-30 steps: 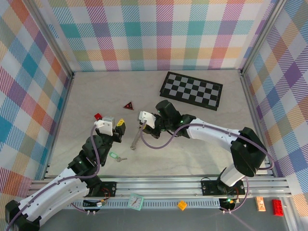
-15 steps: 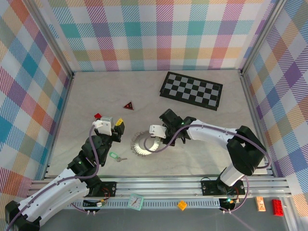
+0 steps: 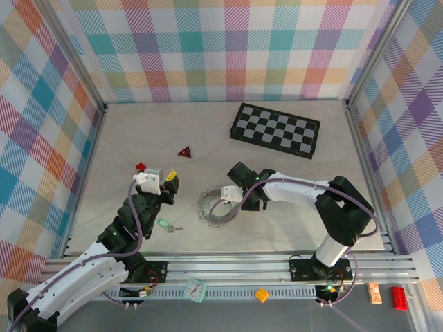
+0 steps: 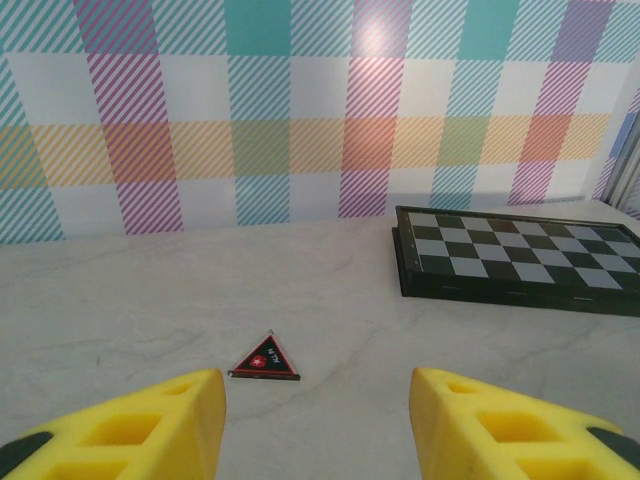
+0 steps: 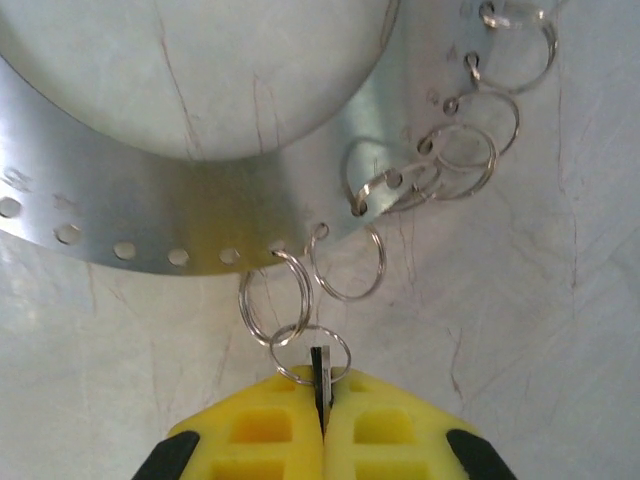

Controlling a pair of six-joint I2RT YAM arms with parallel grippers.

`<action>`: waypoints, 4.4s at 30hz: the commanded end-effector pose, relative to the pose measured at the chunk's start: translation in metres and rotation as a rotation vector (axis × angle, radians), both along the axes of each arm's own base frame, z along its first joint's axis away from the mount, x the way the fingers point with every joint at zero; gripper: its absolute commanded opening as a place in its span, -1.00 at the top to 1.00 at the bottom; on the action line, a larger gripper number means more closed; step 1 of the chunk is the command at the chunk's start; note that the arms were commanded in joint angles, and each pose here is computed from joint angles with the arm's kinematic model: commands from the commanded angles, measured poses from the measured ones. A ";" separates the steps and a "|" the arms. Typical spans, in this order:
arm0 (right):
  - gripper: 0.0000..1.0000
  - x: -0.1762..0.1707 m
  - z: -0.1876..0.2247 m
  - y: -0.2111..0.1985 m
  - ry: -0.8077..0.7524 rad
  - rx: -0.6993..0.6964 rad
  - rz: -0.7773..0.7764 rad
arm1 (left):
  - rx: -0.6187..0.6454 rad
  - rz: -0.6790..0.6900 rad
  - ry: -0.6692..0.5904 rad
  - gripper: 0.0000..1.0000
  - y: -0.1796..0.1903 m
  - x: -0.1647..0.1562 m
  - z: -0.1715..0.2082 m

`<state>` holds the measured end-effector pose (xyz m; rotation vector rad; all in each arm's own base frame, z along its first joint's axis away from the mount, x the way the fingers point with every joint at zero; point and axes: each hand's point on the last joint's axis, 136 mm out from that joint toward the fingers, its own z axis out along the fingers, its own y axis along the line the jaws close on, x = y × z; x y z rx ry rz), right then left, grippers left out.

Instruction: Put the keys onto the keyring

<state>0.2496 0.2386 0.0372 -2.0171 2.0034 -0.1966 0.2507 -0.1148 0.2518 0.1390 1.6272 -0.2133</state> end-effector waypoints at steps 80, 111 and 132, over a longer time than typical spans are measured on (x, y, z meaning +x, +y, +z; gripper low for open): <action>0.31 0.027 0.015 0.067 0.554 0.679 -1.197 | -0.146 -0.242 0.454 -0.65 -0.079 0.010 -0.100; 0.49 -0.076 -0.007 0.069 0.847 0.757 -1.499 | -0.201 -0.211 0.441 -0.63 -0.081 0.019 -0.102; 0.95 -0.073 -0.013 0.069 0.830 0.753 -1.504 | -0.197 -0.205 0.437 -0.63 -0.078 0.018 -0.101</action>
